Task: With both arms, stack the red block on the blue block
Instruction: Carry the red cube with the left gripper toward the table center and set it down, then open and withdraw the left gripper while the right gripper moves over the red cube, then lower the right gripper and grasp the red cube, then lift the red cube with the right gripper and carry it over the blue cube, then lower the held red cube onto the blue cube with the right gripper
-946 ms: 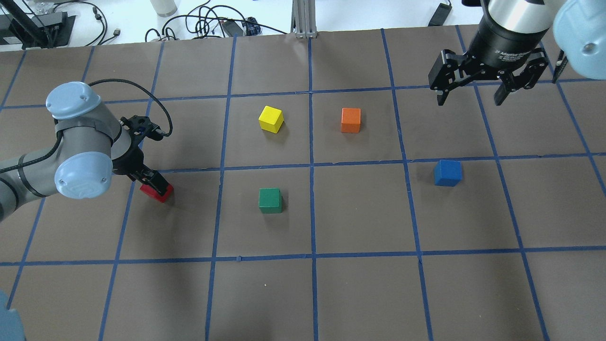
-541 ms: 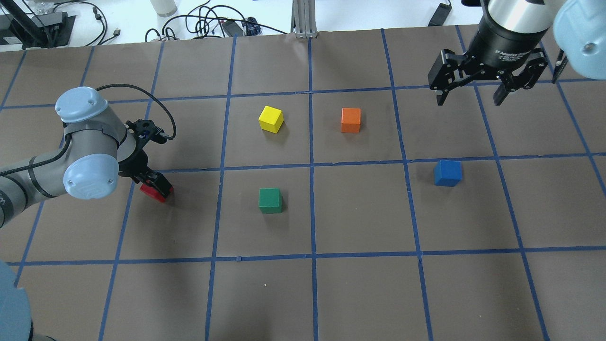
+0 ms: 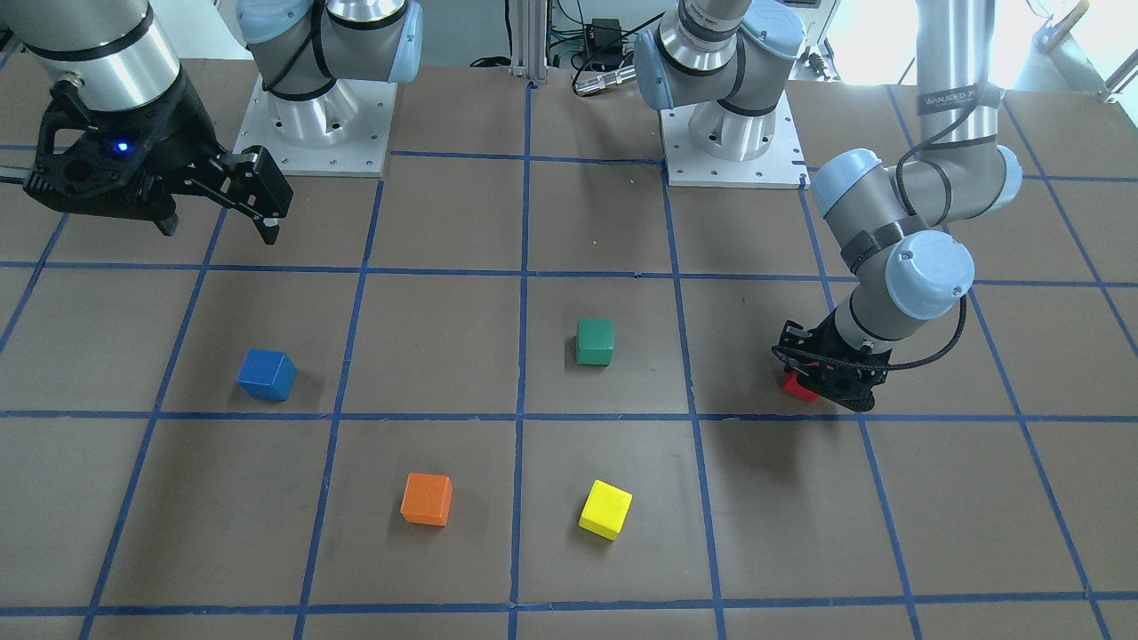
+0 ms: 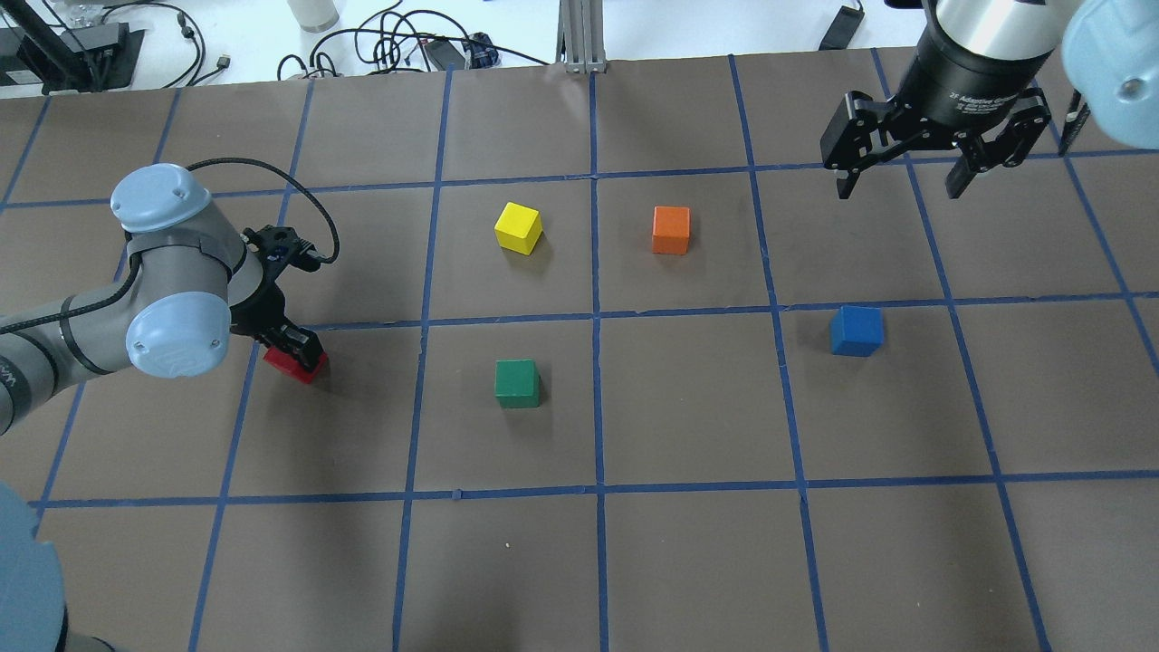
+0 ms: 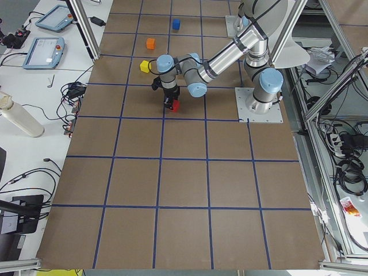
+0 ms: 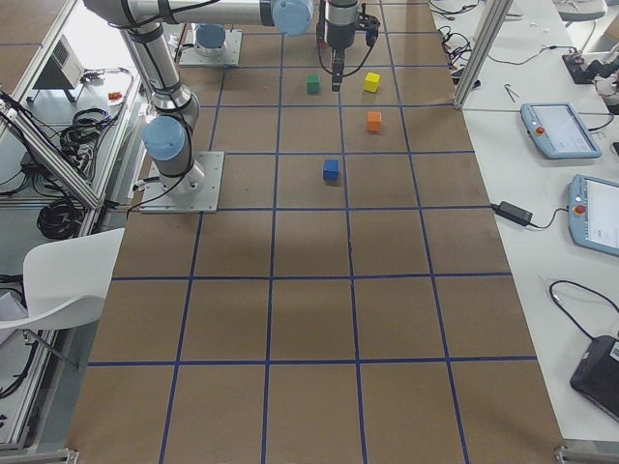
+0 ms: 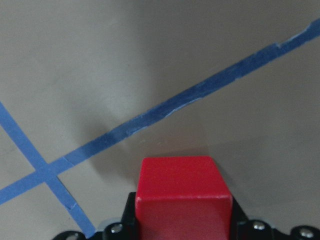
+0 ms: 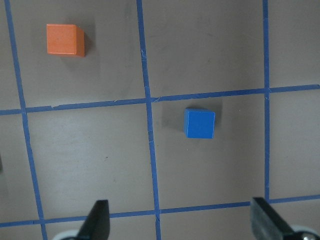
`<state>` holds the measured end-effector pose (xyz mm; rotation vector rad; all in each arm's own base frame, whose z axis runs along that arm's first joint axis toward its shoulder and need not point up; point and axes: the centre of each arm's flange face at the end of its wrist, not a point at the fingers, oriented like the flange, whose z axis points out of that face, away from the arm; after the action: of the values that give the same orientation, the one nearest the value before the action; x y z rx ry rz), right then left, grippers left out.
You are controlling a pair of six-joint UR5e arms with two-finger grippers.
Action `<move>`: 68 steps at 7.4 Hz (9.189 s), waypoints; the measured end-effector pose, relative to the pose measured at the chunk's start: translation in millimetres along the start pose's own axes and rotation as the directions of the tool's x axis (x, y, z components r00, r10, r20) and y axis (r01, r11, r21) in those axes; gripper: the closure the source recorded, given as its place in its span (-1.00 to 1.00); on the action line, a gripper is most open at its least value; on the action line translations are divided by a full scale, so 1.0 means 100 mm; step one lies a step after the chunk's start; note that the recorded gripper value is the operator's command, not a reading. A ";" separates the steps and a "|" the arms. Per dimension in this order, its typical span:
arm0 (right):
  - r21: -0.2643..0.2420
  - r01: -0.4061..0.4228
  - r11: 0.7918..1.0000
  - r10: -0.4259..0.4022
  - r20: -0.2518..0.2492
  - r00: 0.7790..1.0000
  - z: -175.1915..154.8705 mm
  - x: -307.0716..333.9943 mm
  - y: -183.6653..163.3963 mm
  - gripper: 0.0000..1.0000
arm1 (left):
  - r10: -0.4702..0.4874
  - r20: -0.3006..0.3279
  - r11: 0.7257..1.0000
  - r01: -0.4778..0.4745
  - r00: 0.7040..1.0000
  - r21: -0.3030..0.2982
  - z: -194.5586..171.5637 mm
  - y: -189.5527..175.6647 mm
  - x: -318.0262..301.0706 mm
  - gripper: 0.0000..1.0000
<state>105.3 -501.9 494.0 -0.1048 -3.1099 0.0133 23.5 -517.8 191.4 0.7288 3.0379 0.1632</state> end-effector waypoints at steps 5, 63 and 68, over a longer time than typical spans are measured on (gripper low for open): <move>-0.003 0.001 1.000 -0.001 -0.002 1.000 0.02 0.00 0.00 -1.00 | -0.169 -0.013 0.985 0.168 0.986 -0.029 -1.02 -0.88 0.85 0.59; 0.023 -0.048 0.999 0.049 -0.046 0.998 2.23 0.65 -0.10 0.90 | -0.361 -0.050 0.929 0.363 0.931 0.066 -2.41 -0.44 1.54 -1.00; 0.004 -0.033 0.999 0.033 -0.016 0.999 2.39 0.59 -0.13 0.87 | -0.363 -0.052 0.929 0.366 0.930 0.060 -2.38 -0.47 1.53 -1.00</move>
<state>38.9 -512.2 256.5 -0.1553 -3.0919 0.0182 -142.5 -513.3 425.1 0.1514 3.1595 0.0670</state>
